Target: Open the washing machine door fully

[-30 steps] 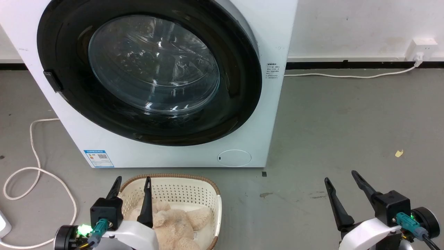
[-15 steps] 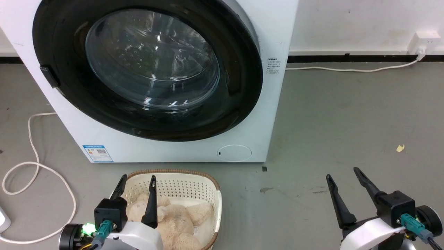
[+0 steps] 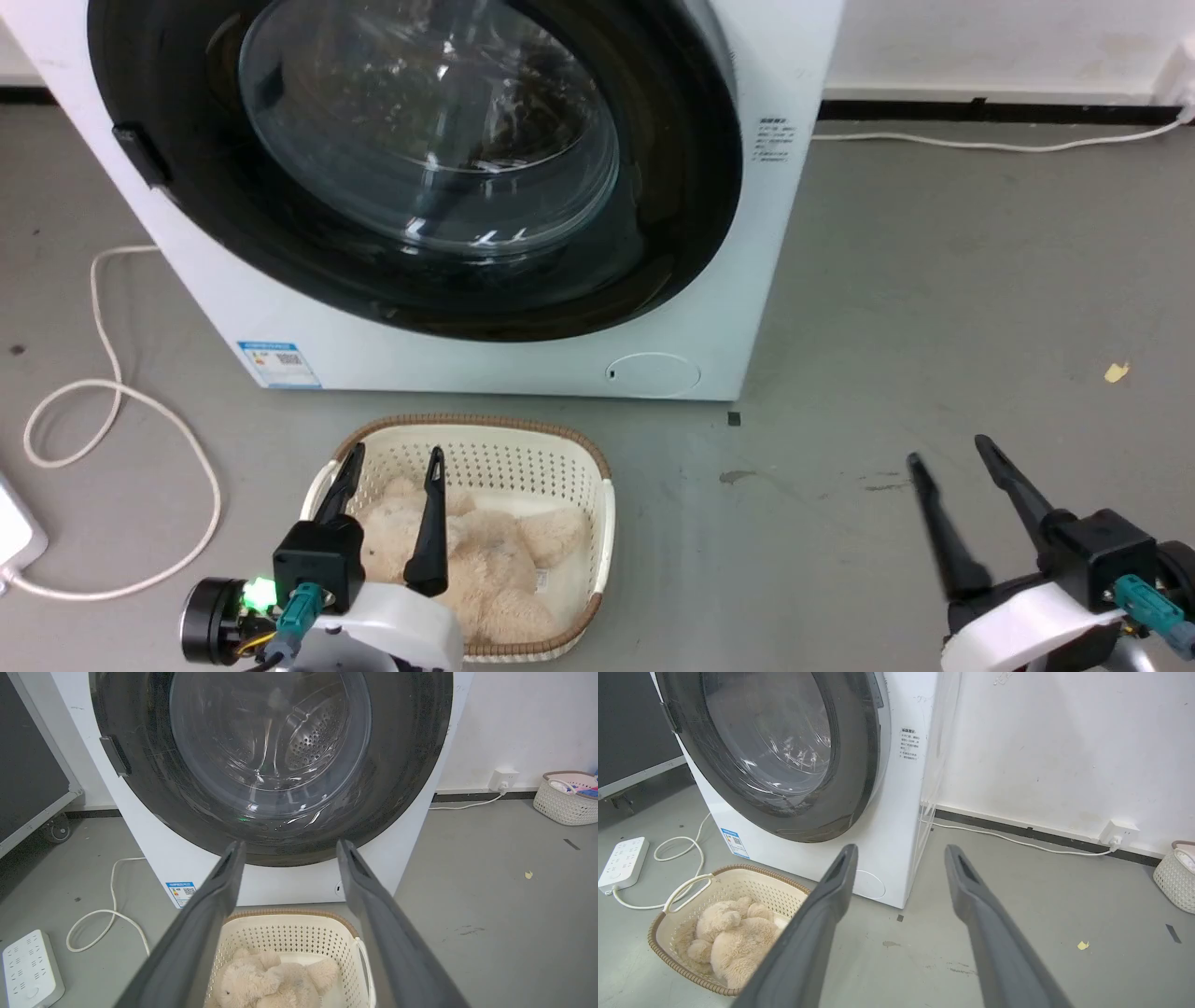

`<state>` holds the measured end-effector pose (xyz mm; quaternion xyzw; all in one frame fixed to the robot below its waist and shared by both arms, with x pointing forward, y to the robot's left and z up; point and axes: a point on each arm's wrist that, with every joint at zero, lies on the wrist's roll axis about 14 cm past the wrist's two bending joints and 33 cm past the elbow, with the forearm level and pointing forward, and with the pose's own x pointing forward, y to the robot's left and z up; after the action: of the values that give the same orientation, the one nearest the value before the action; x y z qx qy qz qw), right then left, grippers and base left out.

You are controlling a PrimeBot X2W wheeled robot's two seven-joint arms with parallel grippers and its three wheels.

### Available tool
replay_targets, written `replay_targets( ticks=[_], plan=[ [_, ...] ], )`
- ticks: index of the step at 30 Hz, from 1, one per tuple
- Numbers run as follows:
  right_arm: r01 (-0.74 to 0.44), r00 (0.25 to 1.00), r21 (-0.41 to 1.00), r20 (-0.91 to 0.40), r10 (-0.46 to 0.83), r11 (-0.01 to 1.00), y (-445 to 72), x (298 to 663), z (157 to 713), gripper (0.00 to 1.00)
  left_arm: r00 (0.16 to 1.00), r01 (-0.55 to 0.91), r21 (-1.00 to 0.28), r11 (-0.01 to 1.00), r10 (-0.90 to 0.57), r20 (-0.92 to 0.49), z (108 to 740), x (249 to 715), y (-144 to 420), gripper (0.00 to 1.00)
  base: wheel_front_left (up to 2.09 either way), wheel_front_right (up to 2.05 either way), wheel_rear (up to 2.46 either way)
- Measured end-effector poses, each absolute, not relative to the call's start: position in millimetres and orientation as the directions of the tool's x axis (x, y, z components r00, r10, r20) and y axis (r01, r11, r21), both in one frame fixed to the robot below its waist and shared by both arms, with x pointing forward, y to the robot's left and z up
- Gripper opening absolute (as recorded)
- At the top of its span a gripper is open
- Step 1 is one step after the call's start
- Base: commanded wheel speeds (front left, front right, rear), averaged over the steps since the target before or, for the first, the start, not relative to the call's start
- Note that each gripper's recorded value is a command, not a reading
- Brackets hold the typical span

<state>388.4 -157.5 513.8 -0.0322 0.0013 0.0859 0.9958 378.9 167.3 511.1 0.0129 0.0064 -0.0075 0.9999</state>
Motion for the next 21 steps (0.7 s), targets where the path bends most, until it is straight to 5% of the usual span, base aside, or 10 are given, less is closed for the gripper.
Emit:
replay_targets(
  ticks=[1, 21],
  plan=[
    [-0.175, 0.985, -0.065, -0.009, 0.175, 0.982, -157, 390, 513, 0.0, 1.0, 0.013, 0.025, 1.0, -0.013, -0.013, 511, 379, 167, 1.0, 0.0, 0.0, 0.0],
    [-0.289, 0.951, 0.001, 0.119, 0.287, 0.957, -143, 450, 557, 0.0, 0.999, -0.035, 0.0, 0.999, 0.035, 0.014, 511, 384, 175, 1.0, 0.0, 0.0, 0.0]
  ],
)
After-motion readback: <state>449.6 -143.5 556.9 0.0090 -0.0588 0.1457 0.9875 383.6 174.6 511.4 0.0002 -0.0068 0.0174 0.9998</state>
